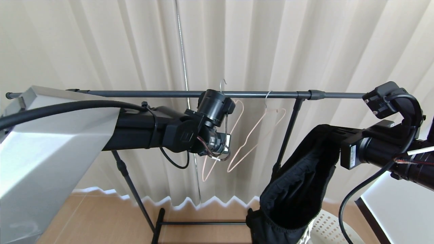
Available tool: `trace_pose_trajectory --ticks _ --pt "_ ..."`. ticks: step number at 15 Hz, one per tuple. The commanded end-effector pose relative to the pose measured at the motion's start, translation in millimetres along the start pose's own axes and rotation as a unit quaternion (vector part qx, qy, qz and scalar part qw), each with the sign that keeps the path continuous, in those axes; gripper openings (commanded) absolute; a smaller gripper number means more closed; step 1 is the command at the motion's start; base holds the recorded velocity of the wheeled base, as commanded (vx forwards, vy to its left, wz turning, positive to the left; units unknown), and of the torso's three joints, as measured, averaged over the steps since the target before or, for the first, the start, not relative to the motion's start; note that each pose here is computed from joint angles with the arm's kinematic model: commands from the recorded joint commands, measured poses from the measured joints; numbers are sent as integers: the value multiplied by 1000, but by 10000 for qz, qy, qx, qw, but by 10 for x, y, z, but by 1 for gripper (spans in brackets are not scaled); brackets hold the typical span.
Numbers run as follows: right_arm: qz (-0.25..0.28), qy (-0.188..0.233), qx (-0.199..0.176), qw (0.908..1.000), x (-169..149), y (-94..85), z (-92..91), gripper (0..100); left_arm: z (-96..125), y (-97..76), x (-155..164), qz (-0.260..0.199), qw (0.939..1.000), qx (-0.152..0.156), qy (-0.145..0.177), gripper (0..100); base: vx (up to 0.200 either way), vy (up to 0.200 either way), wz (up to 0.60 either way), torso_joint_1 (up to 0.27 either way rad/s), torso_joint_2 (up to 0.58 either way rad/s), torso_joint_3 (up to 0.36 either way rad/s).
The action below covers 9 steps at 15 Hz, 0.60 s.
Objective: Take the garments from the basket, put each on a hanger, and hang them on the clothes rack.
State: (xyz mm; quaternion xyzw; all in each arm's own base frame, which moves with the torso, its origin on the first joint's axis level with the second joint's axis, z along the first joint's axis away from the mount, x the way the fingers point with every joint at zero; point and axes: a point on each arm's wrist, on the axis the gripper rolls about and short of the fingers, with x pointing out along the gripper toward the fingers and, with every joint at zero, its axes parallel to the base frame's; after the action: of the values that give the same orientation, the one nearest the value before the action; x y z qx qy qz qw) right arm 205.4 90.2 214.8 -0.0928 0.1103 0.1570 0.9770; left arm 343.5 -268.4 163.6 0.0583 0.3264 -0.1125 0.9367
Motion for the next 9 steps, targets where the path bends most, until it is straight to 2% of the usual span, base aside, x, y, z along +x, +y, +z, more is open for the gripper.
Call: trace_pose_trajectory --ticks 1,5,7,8,9 --pt "-2 -18 0 10000 -4 -1 8 0 6 66 -197 -15 10000 -11 -41 0 0 0 0 0 0 0" --pt "11 -36 -9 10000 -13 4 13 0 -95 251 -630 -21 10000 9 -41 0 0 0 0 0 0 0" --pt "47 -104 -91 9999 -64 19 30 0 -321 318 -892 -110 9999 122 12 0 0 0 0 0 0 0" --pt "53 -112 -92 9999 -69 22 33 0 -335 318 -897 -114 9998 138 18 0 0 0 0 0 0 0" --pt "109 -145 -105 9998 -89 48 41 0 -495 426 -1105 -213 9993 210 -217 0 0 0 0 0 0 0"
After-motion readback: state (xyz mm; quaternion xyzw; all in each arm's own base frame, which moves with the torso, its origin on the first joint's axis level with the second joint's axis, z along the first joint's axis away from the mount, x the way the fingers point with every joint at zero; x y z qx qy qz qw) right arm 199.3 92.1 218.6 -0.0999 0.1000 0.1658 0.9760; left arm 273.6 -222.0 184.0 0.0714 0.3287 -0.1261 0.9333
